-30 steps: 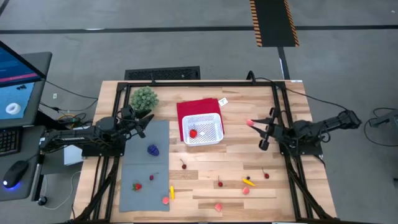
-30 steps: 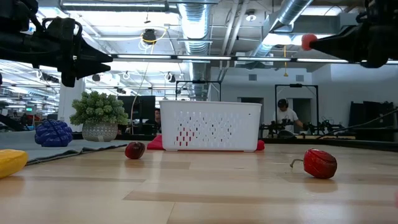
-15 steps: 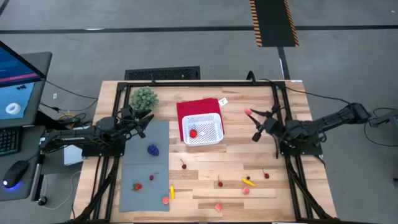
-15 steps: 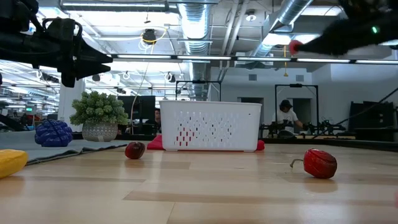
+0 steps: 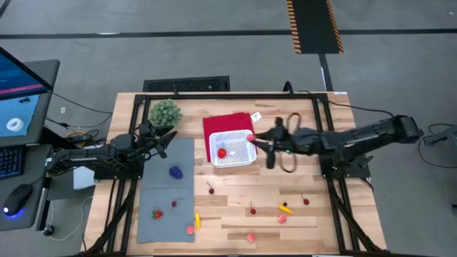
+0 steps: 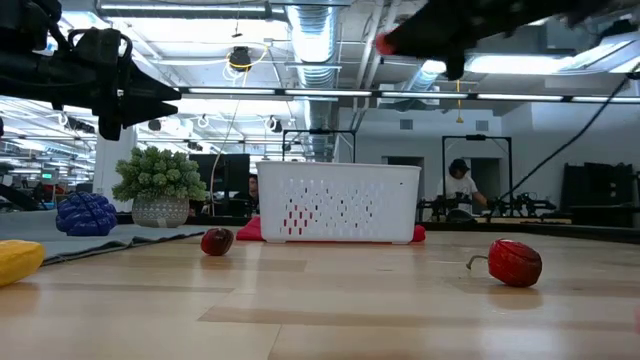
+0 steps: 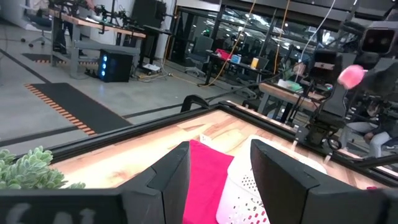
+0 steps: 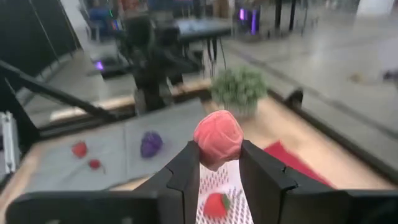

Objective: Pick and placing Produce into tupperware
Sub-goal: Put the pink peach into the white bin, then put the blackberry into the white bin

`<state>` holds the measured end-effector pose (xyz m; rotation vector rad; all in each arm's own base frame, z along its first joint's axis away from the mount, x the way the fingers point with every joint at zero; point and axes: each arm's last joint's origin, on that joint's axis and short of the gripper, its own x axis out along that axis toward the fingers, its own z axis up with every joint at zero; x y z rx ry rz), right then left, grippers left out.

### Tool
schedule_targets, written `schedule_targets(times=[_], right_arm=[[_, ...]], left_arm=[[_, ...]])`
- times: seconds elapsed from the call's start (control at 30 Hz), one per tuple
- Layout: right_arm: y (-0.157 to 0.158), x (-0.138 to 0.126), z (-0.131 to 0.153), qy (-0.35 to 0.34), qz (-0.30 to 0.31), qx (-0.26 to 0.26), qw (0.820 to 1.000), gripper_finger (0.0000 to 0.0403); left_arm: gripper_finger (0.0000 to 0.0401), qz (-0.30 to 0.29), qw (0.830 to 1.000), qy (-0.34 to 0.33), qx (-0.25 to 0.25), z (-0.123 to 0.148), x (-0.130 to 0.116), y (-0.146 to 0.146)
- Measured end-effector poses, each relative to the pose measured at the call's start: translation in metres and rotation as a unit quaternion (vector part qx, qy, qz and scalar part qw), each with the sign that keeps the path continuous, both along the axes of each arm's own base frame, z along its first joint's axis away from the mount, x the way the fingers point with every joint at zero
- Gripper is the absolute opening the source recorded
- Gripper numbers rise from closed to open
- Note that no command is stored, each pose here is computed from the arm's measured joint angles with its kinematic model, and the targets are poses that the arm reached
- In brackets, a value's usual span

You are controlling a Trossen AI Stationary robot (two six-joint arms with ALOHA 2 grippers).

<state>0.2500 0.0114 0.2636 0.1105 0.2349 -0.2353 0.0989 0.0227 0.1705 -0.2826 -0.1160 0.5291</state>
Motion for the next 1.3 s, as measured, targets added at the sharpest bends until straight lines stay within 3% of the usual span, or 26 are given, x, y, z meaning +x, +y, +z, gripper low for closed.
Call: schedule_targets(times=[0.2, 0.33, 0.7, 0.83, 1.0, 1.13, 1.3], right_arm=[[-0.029, 0.037, -0.011, 0.125, -0.021, 0.054, 0.99, 0.0126], [-0.046, 0.051, -0.021, 0.166, -0.013, 0.079, 0.983, 0.0127], [-0.073, 0.063, -0.058, 0.275, 0.009, 0.178, 0.945, 0.013], [-0.073, 0.068, -0.068, 0.284, 0.006, 0.181, 0.942, 0.0156], [-0.07, 0.073, -0.068, 0.266, 0.012, 0.17, 0.949, 0.0224], [-0.069, 0.074, -0.056, 0.234, 0.024, 0.15, 0.96, 0.027], [-0.062, 0.066, -0.027, 0.184, 0.051, 0.112, 0.975, 0.0286]], left_arm=[[0.0158, -0.001, 1.0, 0.0, 0.0, 0.0, 0.0, 0.0], [0.0158, -0.001, 1.0, 0.0, 0.0, 0.0, 0.0, 0.0], [0.0158, -0.006, 1.0, -0.005, -0.01, 0.0, 0.0, 0.0], [0.0158, -0.023, 1.0, -0.006, -0.011, 0.0, 0.001, -0.001], [0.0158, -0.027, 1.0, -0.006, -0.012, 0.0, 0.001, -0.001], [0.0158, -0.027, 1.0, -0.005, -0.009, 0.0, 0.001, -0.001], [0.0158, -0.027, 1.0, -0.003, -0.009, -0.001, 0.001, -0.001]])
